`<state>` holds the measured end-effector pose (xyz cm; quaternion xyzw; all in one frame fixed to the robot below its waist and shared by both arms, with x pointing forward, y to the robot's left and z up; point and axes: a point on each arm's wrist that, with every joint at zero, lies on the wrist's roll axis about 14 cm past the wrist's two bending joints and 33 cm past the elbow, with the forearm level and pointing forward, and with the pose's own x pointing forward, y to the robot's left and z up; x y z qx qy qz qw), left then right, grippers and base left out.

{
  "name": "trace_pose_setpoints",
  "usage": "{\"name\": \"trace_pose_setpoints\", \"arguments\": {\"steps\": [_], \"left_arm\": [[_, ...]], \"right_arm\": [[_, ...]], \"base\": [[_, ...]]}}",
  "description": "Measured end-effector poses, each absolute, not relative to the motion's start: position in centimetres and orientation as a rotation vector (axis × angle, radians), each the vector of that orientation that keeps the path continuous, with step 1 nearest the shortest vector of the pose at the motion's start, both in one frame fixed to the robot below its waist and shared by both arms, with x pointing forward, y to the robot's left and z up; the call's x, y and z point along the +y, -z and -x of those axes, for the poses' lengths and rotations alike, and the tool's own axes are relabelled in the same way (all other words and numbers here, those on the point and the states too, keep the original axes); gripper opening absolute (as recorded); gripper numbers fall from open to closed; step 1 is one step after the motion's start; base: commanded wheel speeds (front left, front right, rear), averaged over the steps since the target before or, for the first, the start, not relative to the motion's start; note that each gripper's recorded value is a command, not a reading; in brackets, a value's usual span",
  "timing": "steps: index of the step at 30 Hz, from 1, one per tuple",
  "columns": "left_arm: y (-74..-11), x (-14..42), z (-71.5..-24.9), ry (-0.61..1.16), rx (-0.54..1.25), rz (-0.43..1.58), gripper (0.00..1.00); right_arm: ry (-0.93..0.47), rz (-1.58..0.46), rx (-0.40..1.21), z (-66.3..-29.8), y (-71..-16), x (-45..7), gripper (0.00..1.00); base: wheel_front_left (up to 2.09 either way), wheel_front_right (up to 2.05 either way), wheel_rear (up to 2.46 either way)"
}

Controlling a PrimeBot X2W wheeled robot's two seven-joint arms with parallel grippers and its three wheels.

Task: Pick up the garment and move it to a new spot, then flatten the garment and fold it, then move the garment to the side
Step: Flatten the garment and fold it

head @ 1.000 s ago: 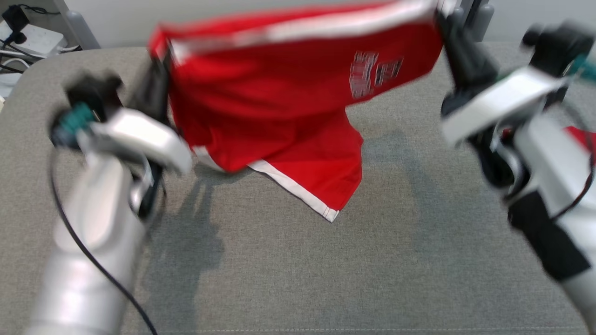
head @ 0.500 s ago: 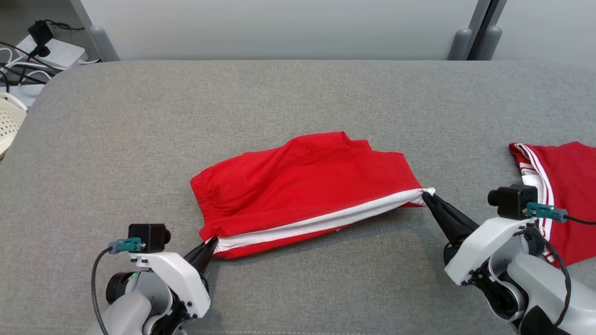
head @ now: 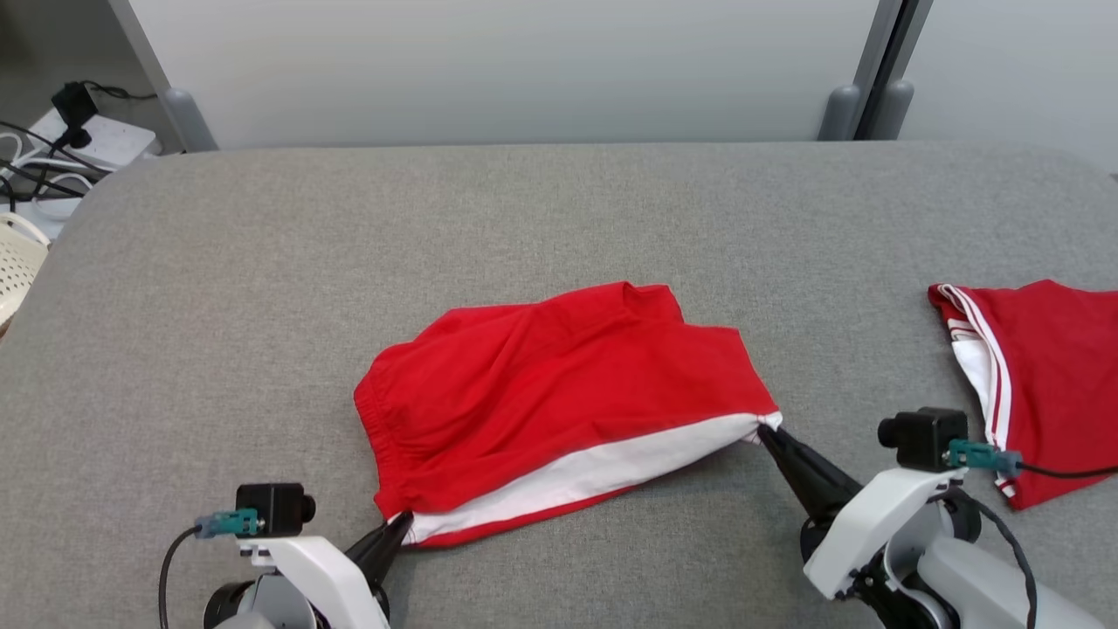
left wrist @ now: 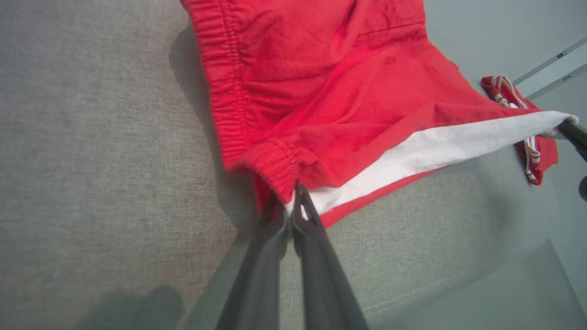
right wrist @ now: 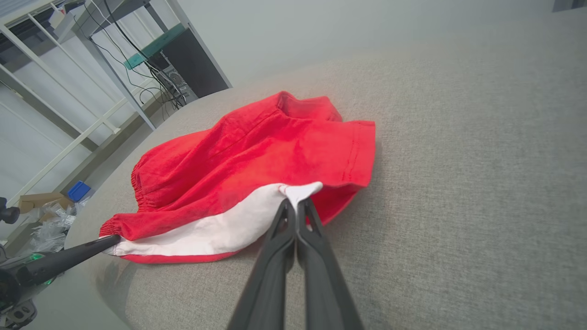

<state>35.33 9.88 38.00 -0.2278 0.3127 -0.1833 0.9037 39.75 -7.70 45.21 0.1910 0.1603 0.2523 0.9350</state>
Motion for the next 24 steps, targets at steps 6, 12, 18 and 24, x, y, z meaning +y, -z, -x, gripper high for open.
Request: {"name": "trace_pose_setpoints", "arguments": {"steps": [6, 12, 18, 24], "left_arm": [[-37.9, 10.2, -33.5, 0.378, 0.654, 0.478, 0.0], [-36.7, 10.6, -30.3, 0.418, 0.772, 0.459, 0.0], [-36.0, 10.8, -29.1, 0.517, 1.002, 0.408, 0.0], [-45.3, 10.6, -44.5, 0.572, 0.709, 0.32, 0.0]], "right_arm": [[-0.563, -0.411, 0.358, -37.1, -44.9, -6.3, 0.0], [-0.646, -0.442, 0.529, -32.9, -43.5, -5.0, 0.0], [-0.703, -0.404, 0.671, -32.9, -43.1, -5.8, 0.0], [-0.652, -0.401, 0.316, -48.5, -55.4, -7.2, 0.0]], "base": [[0.0, 0.0, 0.0], [0.0, 0.0, 0.0], [0.0, 0.0, 0.0], [0.0, 0.0, 0.0]]}}
